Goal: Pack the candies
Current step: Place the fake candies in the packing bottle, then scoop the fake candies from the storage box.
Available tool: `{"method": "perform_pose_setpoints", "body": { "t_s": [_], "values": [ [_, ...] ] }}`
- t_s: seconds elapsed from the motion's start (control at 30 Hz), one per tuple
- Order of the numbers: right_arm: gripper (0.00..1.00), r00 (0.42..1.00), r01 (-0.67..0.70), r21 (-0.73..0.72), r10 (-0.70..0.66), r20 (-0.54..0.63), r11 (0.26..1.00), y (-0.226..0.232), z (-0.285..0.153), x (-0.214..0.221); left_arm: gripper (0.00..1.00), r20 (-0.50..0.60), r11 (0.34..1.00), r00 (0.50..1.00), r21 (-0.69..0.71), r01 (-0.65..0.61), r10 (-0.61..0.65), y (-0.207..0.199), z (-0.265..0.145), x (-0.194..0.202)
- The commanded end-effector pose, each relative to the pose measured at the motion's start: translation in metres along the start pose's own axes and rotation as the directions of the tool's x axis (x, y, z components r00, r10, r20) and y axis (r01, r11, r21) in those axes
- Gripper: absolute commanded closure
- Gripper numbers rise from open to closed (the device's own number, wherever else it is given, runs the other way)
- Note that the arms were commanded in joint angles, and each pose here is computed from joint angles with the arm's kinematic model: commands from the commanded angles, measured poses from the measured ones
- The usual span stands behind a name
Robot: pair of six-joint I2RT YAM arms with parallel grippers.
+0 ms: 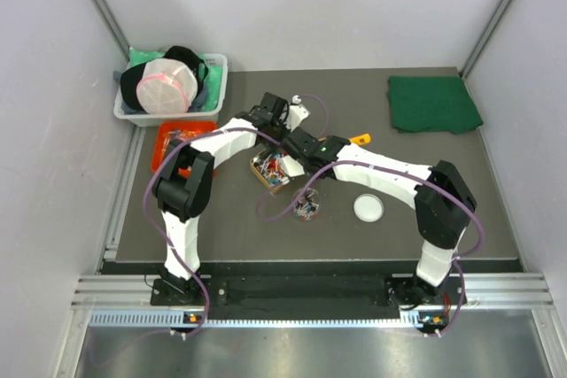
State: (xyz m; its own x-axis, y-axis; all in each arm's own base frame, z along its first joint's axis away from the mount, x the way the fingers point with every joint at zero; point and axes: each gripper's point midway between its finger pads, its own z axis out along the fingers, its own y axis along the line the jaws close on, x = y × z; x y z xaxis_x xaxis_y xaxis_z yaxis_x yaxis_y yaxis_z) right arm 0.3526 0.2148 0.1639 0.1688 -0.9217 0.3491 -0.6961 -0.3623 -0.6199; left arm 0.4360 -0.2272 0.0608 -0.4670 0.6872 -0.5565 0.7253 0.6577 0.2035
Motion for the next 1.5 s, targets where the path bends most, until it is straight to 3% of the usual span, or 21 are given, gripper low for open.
{"method": "perform_pose_setpoints", "body": {
  "t_s": [0.0,0.43,0.97,1.17,1.47],
  "values": [
    [1.0,0.998,-0.023,0.111,0.029,-0.05,0.994,-0.03,0.002,0.003,1.0,0.142,0.999,0.989,-0.026,-0.042,0.046,0.004,-0.04,-0.051],
    [1.0,0.991,0.067,0.137,-0.05,-0.123,0.988,-0.032,0.024,-0.011,1.0,0.145,0.998,0.987,-0.003,-0.065,0.065,-0.009,-0.042,-0.054],
    [1.0,0.967,0.248,0.099,-0.24,-0.085,0.964,-0.006,0.011,-0.044,1.0,0.13,0.998,0.989,-0.003,-0.064,0.064,-0.011,-0.037,-0.051],
    [1.0,0.969,0.244,0.075,-0.24,-0.056,0.967,0.0,0.008,-0.044,1.0,0.127,0.998,0.99,0.003,-0.063,0.062,-0.013,-0.036,-0.049],
    [1.0,0.985,0.147,0.022,-0.149,0.09,0.989,0.002,0.006,-0.06,1.0,0.126,0.998,0.99,0.009,-0.062,0.06,-0.015,-0.037,-0.047]
  ]
}}
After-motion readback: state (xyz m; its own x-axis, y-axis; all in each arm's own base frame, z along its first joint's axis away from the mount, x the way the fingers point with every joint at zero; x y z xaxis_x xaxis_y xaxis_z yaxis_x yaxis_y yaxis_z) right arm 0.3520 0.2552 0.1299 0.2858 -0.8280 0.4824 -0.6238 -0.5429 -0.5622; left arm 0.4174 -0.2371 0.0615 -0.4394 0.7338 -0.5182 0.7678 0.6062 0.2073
